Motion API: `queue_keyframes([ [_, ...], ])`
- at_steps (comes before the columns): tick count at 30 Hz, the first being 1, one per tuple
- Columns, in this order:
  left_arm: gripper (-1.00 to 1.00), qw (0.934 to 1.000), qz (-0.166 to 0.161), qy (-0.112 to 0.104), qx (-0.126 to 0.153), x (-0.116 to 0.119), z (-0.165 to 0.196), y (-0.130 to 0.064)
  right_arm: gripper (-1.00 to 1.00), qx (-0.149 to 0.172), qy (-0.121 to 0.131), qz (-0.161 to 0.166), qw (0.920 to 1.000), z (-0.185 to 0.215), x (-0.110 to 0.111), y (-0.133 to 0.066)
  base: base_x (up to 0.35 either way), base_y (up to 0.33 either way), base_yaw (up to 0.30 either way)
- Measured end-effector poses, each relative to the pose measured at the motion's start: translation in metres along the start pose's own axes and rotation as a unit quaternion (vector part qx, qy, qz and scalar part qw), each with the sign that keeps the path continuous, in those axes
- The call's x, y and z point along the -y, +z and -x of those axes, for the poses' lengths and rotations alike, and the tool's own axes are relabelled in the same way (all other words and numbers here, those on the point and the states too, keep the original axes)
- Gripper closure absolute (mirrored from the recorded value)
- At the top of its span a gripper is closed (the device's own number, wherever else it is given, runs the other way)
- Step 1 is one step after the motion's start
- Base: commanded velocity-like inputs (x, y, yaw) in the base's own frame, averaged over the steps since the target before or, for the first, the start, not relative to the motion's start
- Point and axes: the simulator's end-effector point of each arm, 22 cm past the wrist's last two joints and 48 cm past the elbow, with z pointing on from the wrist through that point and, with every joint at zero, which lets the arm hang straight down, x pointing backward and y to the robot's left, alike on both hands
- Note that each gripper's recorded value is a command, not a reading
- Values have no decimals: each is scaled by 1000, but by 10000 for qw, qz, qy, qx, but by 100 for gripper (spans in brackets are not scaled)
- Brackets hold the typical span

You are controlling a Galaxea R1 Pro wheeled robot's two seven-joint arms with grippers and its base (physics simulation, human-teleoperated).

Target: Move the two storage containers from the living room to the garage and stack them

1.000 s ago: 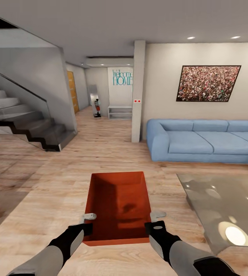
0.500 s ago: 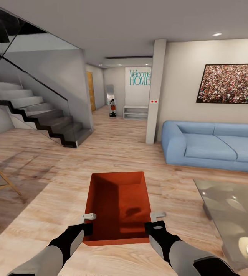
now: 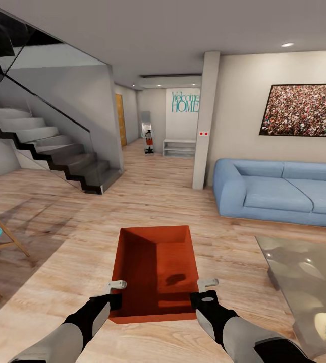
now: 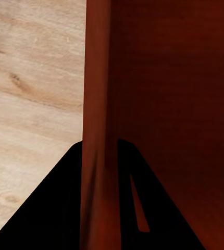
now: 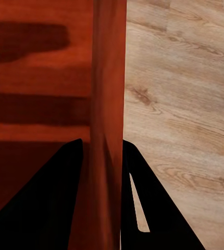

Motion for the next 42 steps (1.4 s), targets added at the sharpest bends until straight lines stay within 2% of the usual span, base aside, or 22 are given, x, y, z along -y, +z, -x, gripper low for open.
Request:
queue_keyframes([
  [11, 100, 10000, 2, -9, 8, 0, 0, 0, 100, 11, -9, 0, 10000, 1, 0, 0, 66, 0, 0],
  [42, 100, 10000, -8, -55, 36, 0, -1, 0, 100, 45, -63, -11, 10000, 3, 1, -1, 316, 0, 0],
])
